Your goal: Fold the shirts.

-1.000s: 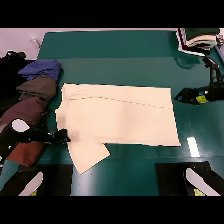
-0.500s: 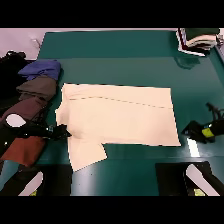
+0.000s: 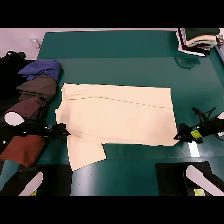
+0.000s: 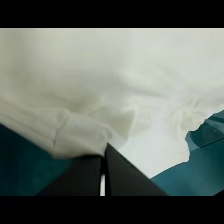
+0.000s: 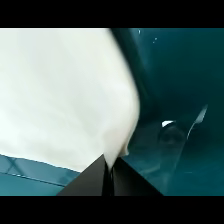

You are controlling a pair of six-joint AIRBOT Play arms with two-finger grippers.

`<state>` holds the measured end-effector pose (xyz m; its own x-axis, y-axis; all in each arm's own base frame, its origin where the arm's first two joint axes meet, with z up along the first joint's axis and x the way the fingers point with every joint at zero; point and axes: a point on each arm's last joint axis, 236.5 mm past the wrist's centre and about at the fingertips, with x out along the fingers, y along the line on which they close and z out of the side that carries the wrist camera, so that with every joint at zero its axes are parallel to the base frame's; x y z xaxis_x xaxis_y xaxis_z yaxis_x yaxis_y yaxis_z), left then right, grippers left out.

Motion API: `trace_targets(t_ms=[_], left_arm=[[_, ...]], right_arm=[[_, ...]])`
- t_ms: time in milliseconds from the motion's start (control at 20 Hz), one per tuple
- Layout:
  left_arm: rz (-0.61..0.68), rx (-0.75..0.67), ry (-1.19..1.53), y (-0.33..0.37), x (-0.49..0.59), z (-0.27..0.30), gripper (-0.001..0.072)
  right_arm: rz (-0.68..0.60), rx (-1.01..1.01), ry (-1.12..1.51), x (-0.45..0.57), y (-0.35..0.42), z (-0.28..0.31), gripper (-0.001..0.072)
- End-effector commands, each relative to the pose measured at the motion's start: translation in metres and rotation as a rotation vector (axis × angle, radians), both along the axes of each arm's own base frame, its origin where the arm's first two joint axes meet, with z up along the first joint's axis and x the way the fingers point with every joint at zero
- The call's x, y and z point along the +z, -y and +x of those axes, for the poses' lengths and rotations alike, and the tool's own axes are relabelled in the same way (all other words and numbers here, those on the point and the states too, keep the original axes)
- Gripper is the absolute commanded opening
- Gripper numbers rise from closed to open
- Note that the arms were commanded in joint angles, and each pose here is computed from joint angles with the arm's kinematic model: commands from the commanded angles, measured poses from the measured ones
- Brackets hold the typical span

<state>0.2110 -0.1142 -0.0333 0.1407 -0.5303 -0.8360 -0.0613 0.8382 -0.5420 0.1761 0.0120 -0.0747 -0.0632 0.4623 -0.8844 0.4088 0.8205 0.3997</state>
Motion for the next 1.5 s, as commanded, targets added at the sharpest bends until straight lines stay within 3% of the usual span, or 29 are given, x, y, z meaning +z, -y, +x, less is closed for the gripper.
trace_targets(t_ms=[0,300,400,850,1200,1250,1300,1350,1450], left_arm=[[0.045,-0.044,0.005,-0.007,0.012,-0.012,0.0018],[0.035,-0.071,0.002,-0.001,0.056,-0.068,0.0018],[0.040,-0.073,0.050,-0.002,0.071,-0.061,0.0018],[0.096,-0.011,0.282,-0.023,0.086,0.125,0.0019],[0.008,0.001,0.226,-0.014,0.039,0.232,0.0026],[-0.007,0.010,0.227,-0.011,0.039,0.238,0.0259],[-0.021,0.034,0.241,-0.010,0.043,0.245,0.0515],[-0.027,0.055,0.250,-0.011,0.048,0.249,0.0536],[-0.032,0.030,0.257,-0.008,0.058,0.248,0.0535]], right_arm=[[-0.089,0.109,0.065,0.024,0.004,0.001,0.0015],[-0.296,0.169,0.145,0.082,0.035,-0.023,0.0014],[-0.327,0.151,0.199,0.097,0.039,-0.014,0.0013],[-0.330,0.195,0.291,0.094,0.032,0.115,0.0013],[-0.303,0.239,0.296,0.078,0.024,0.200,0.0020],[-0.276,0.220,0.313,0.078,0.021,0.210,0.0152],[-0.236,0.199,0.345,0.080,0.018,0.222,0.0336],[-0.194,0.184,0.369,0.082,0.017,0.228,0.0390],[-0.126,0.166,0.385,0.083,0.020,0.225,0.0425]])
